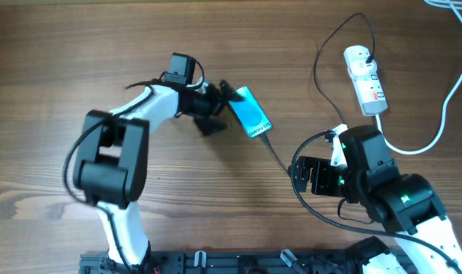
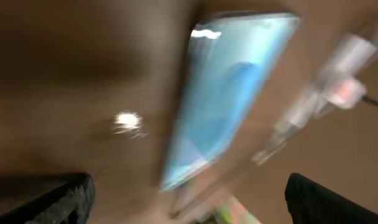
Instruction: Plug charger to phone and switch on socket
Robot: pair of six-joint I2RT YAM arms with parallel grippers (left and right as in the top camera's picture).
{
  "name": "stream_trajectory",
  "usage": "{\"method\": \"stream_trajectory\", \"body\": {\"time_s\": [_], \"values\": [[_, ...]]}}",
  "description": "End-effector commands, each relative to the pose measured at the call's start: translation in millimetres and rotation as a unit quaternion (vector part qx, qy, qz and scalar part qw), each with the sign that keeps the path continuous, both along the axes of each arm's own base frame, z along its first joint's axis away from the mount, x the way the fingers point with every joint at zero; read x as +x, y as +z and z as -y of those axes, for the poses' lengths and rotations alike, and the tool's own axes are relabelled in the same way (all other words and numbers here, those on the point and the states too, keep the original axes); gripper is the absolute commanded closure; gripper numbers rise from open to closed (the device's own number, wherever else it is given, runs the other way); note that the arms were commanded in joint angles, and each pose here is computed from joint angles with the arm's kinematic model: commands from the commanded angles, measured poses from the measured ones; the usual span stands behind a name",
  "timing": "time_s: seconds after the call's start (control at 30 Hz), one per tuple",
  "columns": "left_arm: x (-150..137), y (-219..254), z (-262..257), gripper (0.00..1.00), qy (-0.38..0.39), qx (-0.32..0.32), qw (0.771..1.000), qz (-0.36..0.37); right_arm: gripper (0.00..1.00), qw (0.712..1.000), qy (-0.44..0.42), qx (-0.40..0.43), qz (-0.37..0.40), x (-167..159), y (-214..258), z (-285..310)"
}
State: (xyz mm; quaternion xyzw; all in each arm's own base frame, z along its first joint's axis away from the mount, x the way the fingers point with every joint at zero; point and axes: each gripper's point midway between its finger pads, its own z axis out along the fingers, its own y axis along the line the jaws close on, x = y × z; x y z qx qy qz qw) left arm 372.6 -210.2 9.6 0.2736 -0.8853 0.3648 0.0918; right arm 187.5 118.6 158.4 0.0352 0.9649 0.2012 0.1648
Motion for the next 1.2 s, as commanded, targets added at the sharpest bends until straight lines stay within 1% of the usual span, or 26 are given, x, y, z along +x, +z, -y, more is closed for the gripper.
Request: {"method": "stream_trajectory", "body": {"time_s": [0.0,0.03,0.1,0.13,0.17,0.2,0.23,0.27,0.3,0.33,0.37,0.4,0.47,0.5,0.53,0.57,0.63,0.7,0.73,0.77,0.8,0.87,1.0,1.07,1.17], "values": [[-66,-64,-145,0.00,0.002,0.381,0.923,-0.048,0.02,1.000,-0.007,-0.013,-0.010,9,-5,1],[-59,-31,-145,0.00,0.013,0.378,0.925,-0.015,0.08,1.000,-0.007,-0.016,-0.018,11,-9,0],[-51,42,-143,0.00,0.033,0.363,0.929,0.072,0.10,0.999,-0.009,-0.023,-0.037,14,-18,-1],[-55,85,-141,0.00,0.047,0.353,0.926,0.125,0.13,0.998,-0.013,-0.026,-0.049,16,-24,-2],[-65,128,-143,0.00,0.062,0.351,0.917,0.180,0.13,0.998,-0.023,-0.026,-0.060,19,-29,-3],[-76,154,-146,0.00,0.072,0.355,0.907,0.214,0.13,0.997,-0.024,-0.026,-0.061,21,-30,-4],[-98,188,-151,0.00,0.083,0.361,0.892,0.260,0.13,0.997,-0.033,-0.022,-0.061,26,-32,-6],[-119,210,-157,0.00,0.089,0.364,0.880,0.292,0.10,0.998,-0.037,-0.017,-0.056,31,-32,-9],[-134,221,-161,0.00,0.091,0.365,0.873,0.310,0.00,0.998,-0.044,-0.012,-0.051,35,-31,-10],[-164,239,-167,0.00,0.094,0.355,0.864,0.345,0.00,0.998,-0.044,-0.004,-0.036,43,-28,-13],[-187,250,-173,0.00,0.099,0.339,0.859,0.371,0.00,0.999,-0.044,0.002,-0.024,48,-25,-16],[-214,258,-183,0.00,0.110,0.321,0.853,0.396,0.00,0.999,-0.052,0.012,-0.006,58,-21,-17],[-241,264,-193,0.00,0.126,0.295,0.847,0.424,0.00,0.996,-0.093,0.012,0.007,72,-17,-2],[-256,269,-197,0.00,0.137,0.272,0.841,0.448,0.05,0.992,-0.124,0.009,0.012,80,-14,15],[-263,274,-200,0.00,0.148,0.259,0.833,0.465,0.15,0.987,-0.158,0.009,0.013,88,-12,34],[-271,278,-204,0.00,0.159,0.247,0.825,0.483,0.37,0.979,-0.202,0.008,0.016,95,-9,60],[-276,279,-206,0.00,0.164,0.241,0.821,0.491,0.73,0.964,-0.266,0.005,0.020,101,-8,100],[-280,271,-208,0.00,0.157,0.250,0.826,0.480,0.95,0.948,-0.316,-0.003,0.039,106,-5,142],[-281,268,-208,0.00,0.153,0.253,0.829,0.475,0.95,0.942,-0.331,-0.007,0.049,109,-3,157],[-286,258,-211,0.00,0.143,0.265,0.836,0.458,0.95,0.937,-0.346,-0.009,0.057,113,-2,170],[-287,257,-211,0.00,0.143,0.266,0.838,0.455,0.95,0.932,-0.359,-0.007,0.058,119,-4,180],[-287,257,-211,0.00,0.143,0.266,0.838,0.455,0.95,0.931,-0.362,-0.009,0.048,136,-9,188],[-286,257,-213,0.00,0.147,0.270,0.836,0.456,0.95,0.931,-0.364,-0.011,0.003,179,-16,202],[-286,257,-213,0.00,0.147,0.270,0.835,0.456,0.96,0.931,-0.364,-0.013,-0.024,206,-25,211],[-286,258,-217,0.00,0.161,0.280,0.831,0.453,0.96,0.930,-0.364,-0.014,-0.043,239,-38,221]]}}
